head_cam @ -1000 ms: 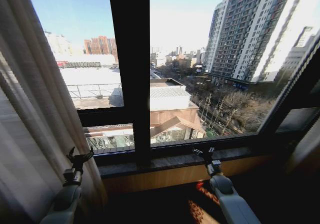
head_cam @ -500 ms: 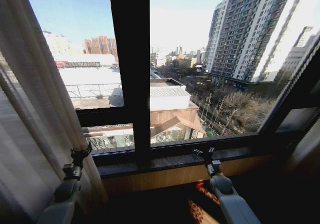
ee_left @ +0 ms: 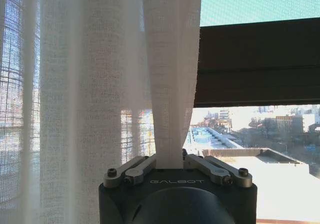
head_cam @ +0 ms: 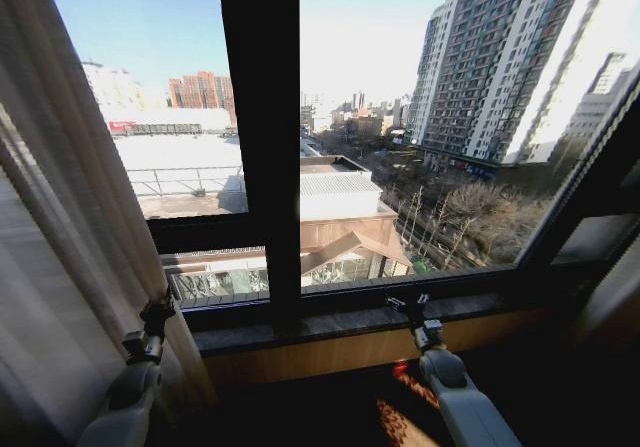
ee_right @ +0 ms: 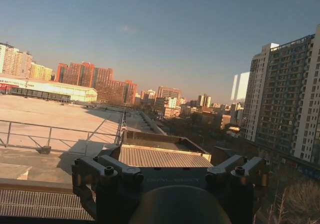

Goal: Open the curtains by pulling them apart, changing their state from closed to fully open.

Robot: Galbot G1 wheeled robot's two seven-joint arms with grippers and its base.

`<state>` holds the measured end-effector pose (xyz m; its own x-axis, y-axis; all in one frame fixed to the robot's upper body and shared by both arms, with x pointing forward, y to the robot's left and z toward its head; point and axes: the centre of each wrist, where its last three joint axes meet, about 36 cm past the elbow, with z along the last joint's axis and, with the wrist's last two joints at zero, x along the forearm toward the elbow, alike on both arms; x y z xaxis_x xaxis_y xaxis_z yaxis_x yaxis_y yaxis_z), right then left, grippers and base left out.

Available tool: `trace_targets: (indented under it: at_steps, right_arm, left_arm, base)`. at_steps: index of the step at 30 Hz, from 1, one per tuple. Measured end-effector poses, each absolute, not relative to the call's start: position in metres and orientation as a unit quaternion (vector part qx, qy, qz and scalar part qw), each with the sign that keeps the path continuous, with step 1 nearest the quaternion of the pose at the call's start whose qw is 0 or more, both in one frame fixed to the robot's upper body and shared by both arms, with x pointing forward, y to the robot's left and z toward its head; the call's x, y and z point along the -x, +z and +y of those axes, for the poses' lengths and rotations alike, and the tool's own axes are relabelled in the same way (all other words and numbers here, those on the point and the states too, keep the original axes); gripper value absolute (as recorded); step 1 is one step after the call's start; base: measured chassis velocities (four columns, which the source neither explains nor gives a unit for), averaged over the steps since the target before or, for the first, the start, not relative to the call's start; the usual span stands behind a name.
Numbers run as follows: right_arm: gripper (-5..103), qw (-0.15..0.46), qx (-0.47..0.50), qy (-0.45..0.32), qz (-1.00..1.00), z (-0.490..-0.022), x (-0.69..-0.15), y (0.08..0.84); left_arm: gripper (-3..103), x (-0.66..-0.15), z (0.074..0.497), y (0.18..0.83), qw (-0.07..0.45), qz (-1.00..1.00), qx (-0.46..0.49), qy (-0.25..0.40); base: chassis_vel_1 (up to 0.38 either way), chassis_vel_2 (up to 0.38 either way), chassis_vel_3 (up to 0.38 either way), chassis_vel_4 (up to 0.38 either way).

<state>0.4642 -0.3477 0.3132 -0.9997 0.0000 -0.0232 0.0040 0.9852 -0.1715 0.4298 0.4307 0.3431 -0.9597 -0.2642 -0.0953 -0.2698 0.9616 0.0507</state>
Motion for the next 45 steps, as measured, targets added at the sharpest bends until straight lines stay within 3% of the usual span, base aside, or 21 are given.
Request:
trace_targets:
  at_steps: [4, 17, 45]
  right_arm:
    - [100, 0.012, -0.001, -0.086, 0.996, -0.348, -0.464, 0.313]
    - [100, 0.012, -0.001, -0.086, 0.996, -0.348, -0.464, 0.313]
    - [100, 0.012, -0.001, -0.086, 0.996, -0.348, -0.464, 0.313]
  left_arm:
    - [1, -0.429, 0.437, 0.342, 0.04, 0.988, 0.148, 0.032]
    - [1, -0.428, 0.438, 0.338, 0.039, 0.988, 0.15, 0.03]
    - [1, -0.427, 0.439, 0.333, 0.037, 0.987, 0.153, 0.032]
  base:
    - [0.0, 0.0, 0.0, 0.0]
    - [0.092, 0.051, -0.086, -0.059]
    - [0.341, 0.295, -0.34, -0.293]
